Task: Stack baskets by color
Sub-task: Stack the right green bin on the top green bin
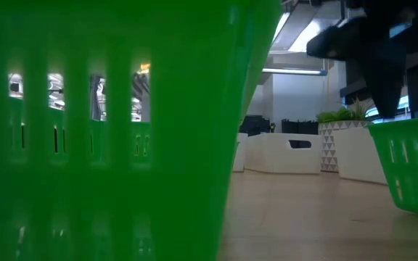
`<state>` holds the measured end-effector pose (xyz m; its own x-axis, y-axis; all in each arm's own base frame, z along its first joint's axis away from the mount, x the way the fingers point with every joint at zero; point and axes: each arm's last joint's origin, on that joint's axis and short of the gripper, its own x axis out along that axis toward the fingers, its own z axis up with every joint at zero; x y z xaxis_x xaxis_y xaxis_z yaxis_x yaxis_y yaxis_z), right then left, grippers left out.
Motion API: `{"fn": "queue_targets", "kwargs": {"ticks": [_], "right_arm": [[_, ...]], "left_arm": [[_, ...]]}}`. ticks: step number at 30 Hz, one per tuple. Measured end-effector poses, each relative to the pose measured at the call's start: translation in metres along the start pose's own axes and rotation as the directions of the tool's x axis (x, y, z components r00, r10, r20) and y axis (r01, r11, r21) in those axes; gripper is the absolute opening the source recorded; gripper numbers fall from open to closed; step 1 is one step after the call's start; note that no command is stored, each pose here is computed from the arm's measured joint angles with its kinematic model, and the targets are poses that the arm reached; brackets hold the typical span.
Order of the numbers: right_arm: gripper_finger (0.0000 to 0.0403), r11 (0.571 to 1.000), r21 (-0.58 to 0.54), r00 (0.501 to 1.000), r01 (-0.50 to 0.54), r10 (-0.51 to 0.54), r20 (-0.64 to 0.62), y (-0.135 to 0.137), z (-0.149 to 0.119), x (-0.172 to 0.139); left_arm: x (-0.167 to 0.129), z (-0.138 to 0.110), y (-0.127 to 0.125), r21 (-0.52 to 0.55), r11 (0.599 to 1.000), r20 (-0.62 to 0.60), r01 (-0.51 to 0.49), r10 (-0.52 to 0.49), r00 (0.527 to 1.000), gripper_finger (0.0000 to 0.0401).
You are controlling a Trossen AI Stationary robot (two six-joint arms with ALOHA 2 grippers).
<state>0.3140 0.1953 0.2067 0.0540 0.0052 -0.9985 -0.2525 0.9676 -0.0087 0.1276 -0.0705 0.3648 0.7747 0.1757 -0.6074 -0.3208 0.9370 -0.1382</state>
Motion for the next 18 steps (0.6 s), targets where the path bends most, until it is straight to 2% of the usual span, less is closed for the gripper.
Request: {"fn": "queue_targets", "kwargs": {"ticks": [8, 11, 18], "right_arm": [[0.0153, 1.000, 0.004, 1.000, -0.003, 0.003, 0.011, -0.001, -0.007, 0.028], [0.0150, 0.999, 0.038, 0.999, -0.008, 0.006, 0.034, -0.002, -0.007, 0.035], [0.0093, 0.996, 0.088, 0.995, -0.026, 0.017, 0.100, -0.011, 0.001, 0.038]], "left_arm": [[0.000, 0.000, 0.000, -0.001, 1.000, 0.000, 0.000, 0.000, 1.000, 0.0000], [0.000, 0.000, 0.000, -0.001, 1.000, 0.000, -0.001, 0.001, 1.000, 0.0000], [0.000, 0.000, 0.000, -0.007, 1.000, 0.000, 0.000, 0.000, 1.000, 0.0000]]}}
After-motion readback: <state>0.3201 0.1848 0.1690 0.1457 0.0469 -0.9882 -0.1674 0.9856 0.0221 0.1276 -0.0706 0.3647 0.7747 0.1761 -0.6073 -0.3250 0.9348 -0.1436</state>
